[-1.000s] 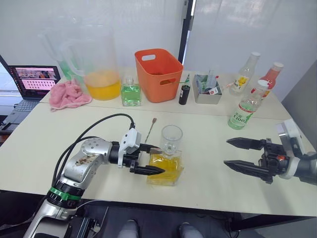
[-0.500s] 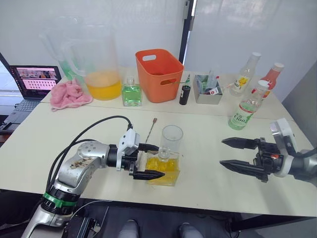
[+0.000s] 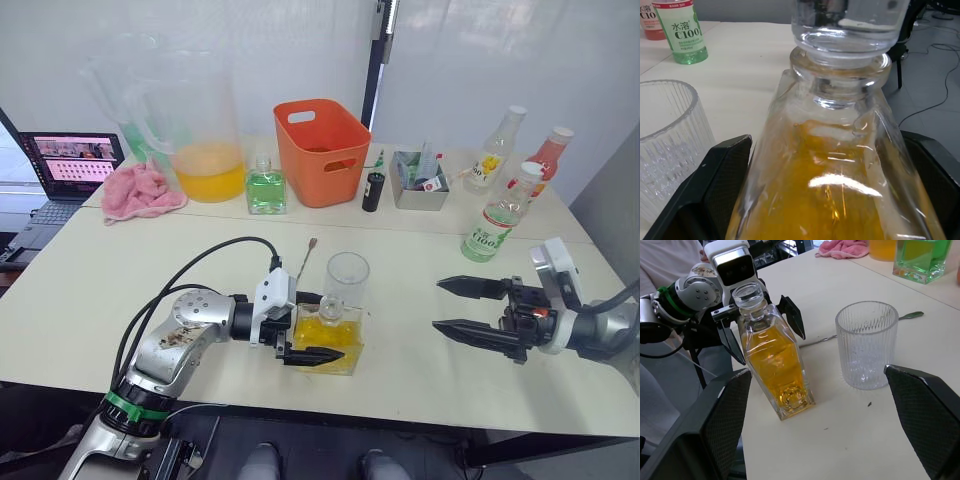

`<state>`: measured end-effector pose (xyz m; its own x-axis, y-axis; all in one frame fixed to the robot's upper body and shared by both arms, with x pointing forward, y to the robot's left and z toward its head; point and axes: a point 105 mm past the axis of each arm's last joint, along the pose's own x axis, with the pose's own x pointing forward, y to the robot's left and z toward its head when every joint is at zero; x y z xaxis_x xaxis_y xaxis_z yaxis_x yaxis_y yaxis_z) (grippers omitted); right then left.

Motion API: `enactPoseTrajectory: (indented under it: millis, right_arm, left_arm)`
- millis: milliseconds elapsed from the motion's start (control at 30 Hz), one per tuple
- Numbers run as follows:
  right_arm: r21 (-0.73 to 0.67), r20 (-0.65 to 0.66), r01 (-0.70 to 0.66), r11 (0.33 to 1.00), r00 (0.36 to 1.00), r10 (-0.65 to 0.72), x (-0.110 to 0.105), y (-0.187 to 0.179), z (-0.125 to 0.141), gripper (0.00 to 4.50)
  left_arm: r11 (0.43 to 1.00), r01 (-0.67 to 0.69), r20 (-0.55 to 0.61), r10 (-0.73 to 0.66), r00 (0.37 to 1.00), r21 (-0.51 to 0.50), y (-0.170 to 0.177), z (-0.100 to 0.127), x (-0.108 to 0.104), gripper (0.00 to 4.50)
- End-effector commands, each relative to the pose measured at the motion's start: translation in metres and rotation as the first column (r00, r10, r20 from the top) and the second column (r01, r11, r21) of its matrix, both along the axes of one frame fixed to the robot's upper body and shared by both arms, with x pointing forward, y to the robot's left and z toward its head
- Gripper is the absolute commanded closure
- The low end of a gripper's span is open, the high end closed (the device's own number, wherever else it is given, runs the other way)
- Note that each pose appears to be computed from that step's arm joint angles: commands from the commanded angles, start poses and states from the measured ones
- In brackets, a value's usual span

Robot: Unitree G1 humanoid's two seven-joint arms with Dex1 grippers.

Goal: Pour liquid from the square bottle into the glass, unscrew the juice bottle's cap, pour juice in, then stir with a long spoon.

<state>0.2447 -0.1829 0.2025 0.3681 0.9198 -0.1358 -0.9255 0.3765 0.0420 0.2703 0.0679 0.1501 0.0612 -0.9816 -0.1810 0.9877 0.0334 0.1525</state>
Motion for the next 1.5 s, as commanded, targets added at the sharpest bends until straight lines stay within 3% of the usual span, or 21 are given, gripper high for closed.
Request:
enactPoseTrajectory:
  millis: [33,67,367,500,867,1233,1500]
  right_arm:
    - [-0.08,0.066,-0.045,0.996,0.997,0.051,-0.007,0.011,0.008,0.0]
    - [-0.074,0.08,-0.059,0.996,0.995,0.065,-0.007,0.018,0.01,0.0]
    - [-0.061,0.186,-0.141,0.988,0.971,0.15,0.0,0.086,0.03,0.0]
    - [-0.14,0.22,-0.181,0.973,0.953,0.209,0.0,0.106,0.025,0.0]
    - [-0.117,0.208,-0.244,0.963,0.942,0.264,-0.004,0.134,0.016,0.0]
    - [-0.089,0.197,-0.236,0.968,0.948,0.249,-0.002,0.139,0.015,3.43]
    - [-0.065,0.236,-0.241,0.968,0.939,0.249,0.0,0.139,0.025,3.43]
  left_arm:
    - [0.999,0.032,0.04,-0.031,0.999,-0.021,-0.002,0.008,-0.004,1.52]
    - [0.999,0.035,0.04,-0.034,0.999,-0.022,-0.002,0.008,-0.004,1.68]
    - [0.999,0.029,0.056,-0.028,0.998,-0.015,-0.002,0.007,-0.002,1.68]
    - [1.0,0.021,0.072,-0.021,0.997,-0.001,-0.002,0.005,0.0,1.68]
    - [1.0,0.011,0.094,-0.011,0.996,-0.002,-0.001,0.002,0.002,1.68]
    - [1.0,0.014,0.096,-0.014,0.995,0.001,0.001,0.003,0.002,1.68]
    - [1.0,0.015,0.095,-0.015,0.995,-0.004,0.001,0.004,0.002,1.68]
